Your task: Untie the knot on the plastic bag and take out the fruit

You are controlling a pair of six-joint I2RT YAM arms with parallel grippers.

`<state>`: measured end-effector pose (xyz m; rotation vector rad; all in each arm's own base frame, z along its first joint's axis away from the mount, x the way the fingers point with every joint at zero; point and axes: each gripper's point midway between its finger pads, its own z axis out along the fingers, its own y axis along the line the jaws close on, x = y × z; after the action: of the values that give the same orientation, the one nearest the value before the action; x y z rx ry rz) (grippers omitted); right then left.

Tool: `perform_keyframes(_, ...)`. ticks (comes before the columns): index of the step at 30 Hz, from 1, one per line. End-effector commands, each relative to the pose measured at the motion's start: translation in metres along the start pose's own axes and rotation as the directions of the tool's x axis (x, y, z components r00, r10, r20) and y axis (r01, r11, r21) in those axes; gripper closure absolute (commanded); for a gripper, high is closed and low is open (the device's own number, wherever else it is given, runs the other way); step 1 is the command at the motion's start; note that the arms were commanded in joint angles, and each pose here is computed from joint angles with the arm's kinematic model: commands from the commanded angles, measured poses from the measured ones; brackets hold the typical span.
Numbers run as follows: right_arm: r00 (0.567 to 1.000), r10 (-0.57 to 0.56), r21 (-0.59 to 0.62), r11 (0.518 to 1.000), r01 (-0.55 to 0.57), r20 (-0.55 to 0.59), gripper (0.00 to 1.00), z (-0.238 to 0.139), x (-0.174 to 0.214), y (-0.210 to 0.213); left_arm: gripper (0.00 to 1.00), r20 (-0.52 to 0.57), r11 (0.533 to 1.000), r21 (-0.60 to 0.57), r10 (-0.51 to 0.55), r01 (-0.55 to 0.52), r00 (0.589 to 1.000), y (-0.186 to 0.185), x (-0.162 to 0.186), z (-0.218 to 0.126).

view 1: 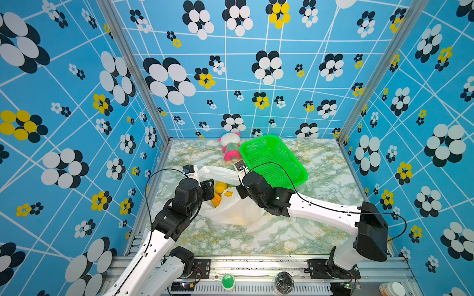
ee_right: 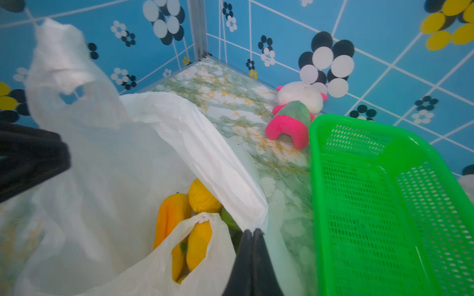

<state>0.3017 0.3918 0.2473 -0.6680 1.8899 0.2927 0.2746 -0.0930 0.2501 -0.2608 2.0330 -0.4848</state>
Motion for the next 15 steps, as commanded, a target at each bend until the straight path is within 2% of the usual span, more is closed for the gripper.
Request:
perform_keyframes(1, 0.996, 0.039, -0.232, 0.973, -0.019, 0.082, 1.0, 0.0, -0.039, 0.03, 0.94, 0.101, 0.996, -0.086, 0.008, 0.001, 0.995, 0.015, -0.024, -0.019)
perform_keyframes(3, 0.99, 0.081, -0.314, 0.948, -0.042, 0.112, 1.0, -0.001, -0.055, 0.034, 1.0, 0.152, 0.988, -0.151, -0.007, 0.03, 0.988, 0.031, -0.031, -0.034)
perform_keyframes(6, 0.981, 0.13, -0.405, 0.912, -0.061, 0.144, 1.0, 0.002, -0.079, 0.034, 1.0, 0.247, 0.977, -0.194, -0.035, 0.085, 0.968, 0.049, -0.037, -0.058)
perform_keyframes(10, 0.971, 0.164, -0.51, 0.858, -0.054, 0.172, 1.0, 0.007, -0.11, 0.045, 1.0, 0.335, 0.98, -0.152, -0.068, 0.125, 0.94, 0.055, -0.038, -0.075)
perform_keyframes(13, 0.972, 0.157, -0.582, 0.813, -0.027, 0.175, 1.0, 0.009, -0.128, 0.063, 0.94, 0.328, 0.991, -0.085, -0.072, 0.106, 0.942, 0.043, -0.038, -0.072)
perform_keyframes(15, 0.978, 0.139, -0.593, 0.805, -0.018, 0.158, 1.0, 0.014, -0.127, 0.071, 0.82, 0.293, 0.996, -0.027, -0.069, 0.081, 0.953, 0.028, -0.038, -0.065)
